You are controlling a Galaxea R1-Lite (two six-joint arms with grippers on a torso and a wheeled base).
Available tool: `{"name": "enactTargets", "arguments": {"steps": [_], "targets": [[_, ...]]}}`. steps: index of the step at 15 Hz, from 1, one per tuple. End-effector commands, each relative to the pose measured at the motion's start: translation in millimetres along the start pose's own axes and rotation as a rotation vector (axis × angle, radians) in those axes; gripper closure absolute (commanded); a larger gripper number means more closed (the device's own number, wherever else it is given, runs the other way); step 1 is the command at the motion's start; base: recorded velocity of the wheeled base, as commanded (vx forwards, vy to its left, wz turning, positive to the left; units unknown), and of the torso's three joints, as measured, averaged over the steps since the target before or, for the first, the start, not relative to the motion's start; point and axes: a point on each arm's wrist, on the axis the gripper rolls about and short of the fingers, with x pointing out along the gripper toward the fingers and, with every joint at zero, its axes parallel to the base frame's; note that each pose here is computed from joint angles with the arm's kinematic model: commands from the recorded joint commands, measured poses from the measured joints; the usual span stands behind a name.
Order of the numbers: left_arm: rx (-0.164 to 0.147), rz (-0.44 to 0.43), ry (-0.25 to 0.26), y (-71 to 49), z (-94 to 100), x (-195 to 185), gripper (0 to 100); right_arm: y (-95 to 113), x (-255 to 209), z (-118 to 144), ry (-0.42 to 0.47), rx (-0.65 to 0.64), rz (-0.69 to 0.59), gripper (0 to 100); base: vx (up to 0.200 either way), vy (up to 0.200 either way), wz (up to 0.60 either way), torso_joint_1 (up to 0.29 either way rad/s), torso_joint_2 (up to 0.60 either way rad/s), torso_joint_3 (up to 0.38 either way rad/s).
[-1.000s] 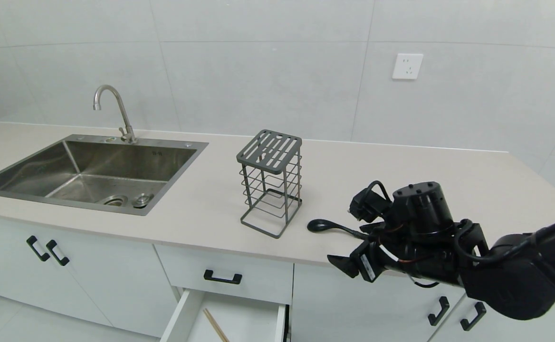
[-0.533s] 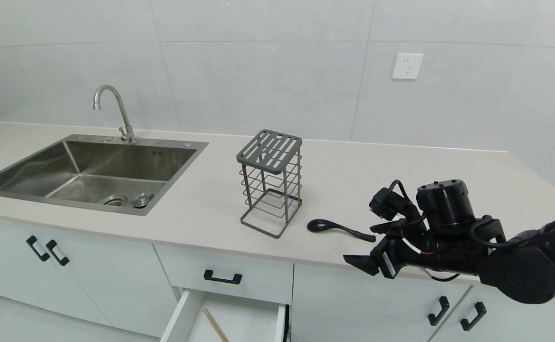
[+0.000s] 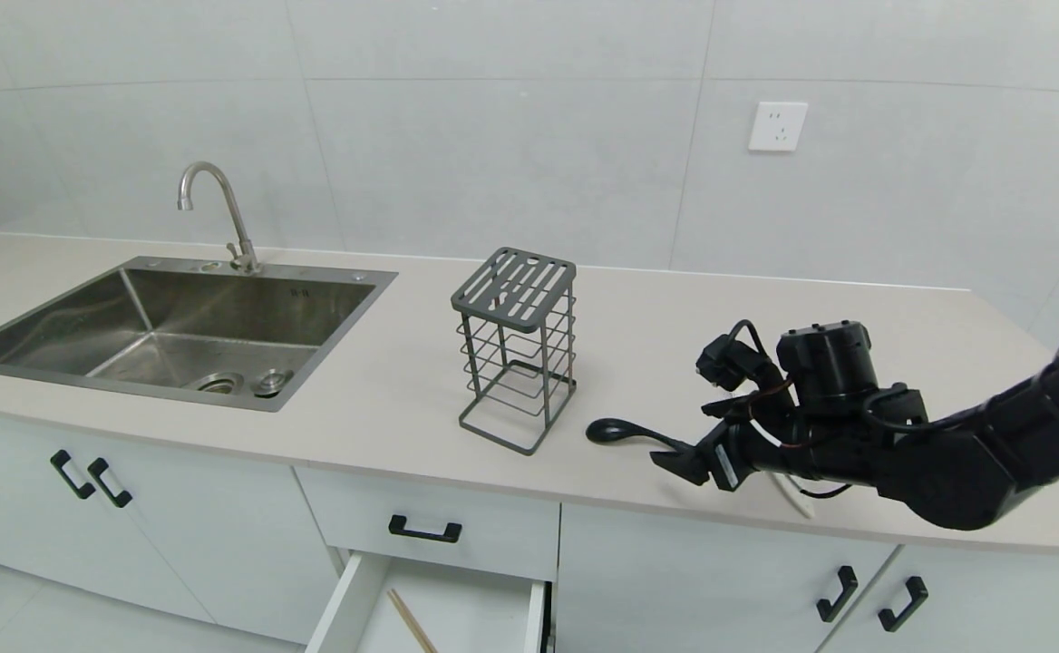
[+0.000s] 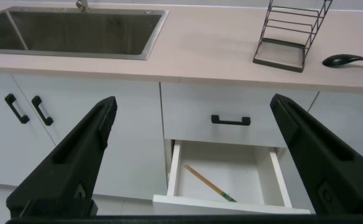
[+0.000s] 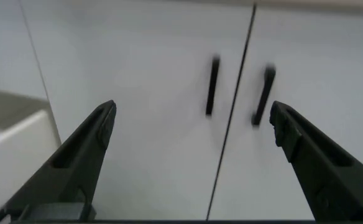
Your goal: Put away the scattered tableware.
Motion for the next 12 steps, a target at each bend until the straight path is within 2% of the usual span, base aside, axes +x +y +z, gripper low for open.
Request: {"name": "enactTargets", "arguments": {"steps": [1,12], "targets": [[0.0,0.0,0.001,0.0,-0.1,0,0,-8,27,-11,0.05,-0.015,-0.008,0,0.0,0.0,0.0,0.0,0.0,0.0],[0.0,0.0,0.001,0.0,-0.1,0,0,-16,57,-16,0.056,-0.035,0.028,0,0.0,0.0,0.0,0.0,0.0,0.0]]}}
